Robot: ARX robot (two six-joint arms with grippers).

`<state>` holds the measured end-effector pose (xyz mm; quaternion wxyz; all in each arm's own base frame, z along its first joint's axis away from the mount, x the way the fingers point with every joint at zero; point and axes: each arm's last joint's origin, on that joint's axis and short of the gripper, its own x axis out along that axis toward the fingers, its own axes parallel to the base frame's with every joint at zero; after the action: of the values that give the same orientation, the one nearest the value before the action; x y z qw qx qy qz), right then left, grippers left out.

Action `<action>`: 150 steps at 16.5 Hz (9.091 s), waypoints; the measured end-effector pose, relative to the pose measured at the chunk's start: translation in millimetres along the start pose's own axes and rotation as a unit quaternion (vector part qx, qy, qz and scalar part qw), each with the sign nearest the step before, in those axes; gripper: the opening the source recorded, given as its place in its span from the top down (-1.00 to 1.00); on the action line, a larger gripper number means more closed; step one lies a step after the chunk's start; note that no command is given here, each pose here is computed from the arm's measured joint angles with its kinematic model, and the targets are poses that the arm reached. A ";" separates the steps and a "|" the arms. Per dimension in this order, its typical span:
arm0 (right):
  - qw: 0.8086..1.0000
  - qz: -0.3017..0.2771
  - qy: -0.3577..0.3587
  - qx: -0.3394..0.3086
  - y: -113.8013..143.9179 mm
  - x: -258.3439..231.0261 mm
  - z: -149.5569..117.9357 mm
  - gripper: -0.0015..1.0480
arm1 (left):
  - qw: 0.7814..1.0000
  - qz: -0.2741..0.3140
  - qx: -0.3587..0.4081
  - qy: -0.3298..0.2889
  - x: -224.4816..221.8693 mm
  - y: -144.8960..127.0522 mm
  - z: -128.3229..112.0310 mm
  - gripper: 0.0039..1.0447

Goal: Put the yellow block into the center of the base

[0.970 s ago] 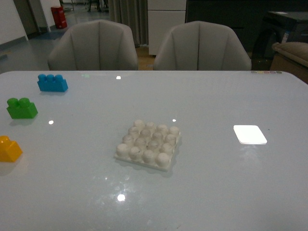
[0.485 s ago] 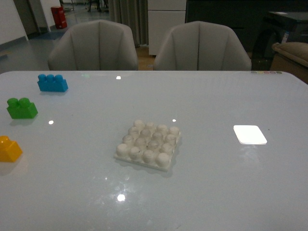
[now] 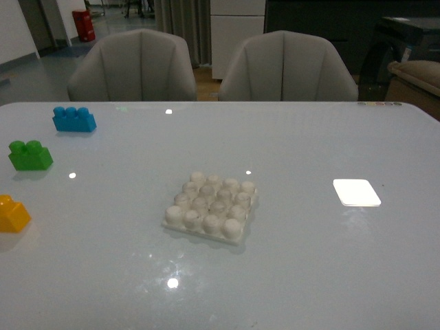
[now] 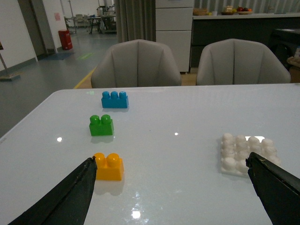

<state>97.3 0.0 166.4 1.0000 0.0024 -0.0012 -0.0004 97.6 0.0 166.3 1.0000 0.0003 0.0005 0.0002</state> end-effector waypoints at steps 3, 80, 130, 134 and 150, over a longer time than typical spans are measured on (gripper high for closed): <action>1.000 0.000 0.000 0.000 0.0 0.0 0.1 -0.02 | 1.000 0.000 0.000 0.000 0.0 0.0 0.0 -0.88; 1.000 0.000 0.000 0.000 0.0 0.0 0.2 -0.87 | 0.956 -0.219 0.016 0.194 242.5 -140.6 -36.0 -0.21; 1.000 0.000 0.000 0.000 0.0 0.0 0.2 -0.87 | 1.000 0.002 -0.007 0.002 78.7 -33.9 15.9 0.97; 1.000 0.000 0.000 0.000 0.0 0.0 0.1 -0.87 | 1.000 0.000 -0.006 0.007 62.3 -21.6 8.8 0.97; 1.000 0.000 0.000 0.000 0.0 0.0 0.2 -0.87 | 1.000 -0.001 -0.007 -0.005 21.7 -0.1 3.7 0.97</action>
<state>97.3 0.0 166.6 1.0000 0.0024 -0.0016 -0.0002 119.3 -0.1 170.1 1.0000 -0.0070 -0.0049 -0.0004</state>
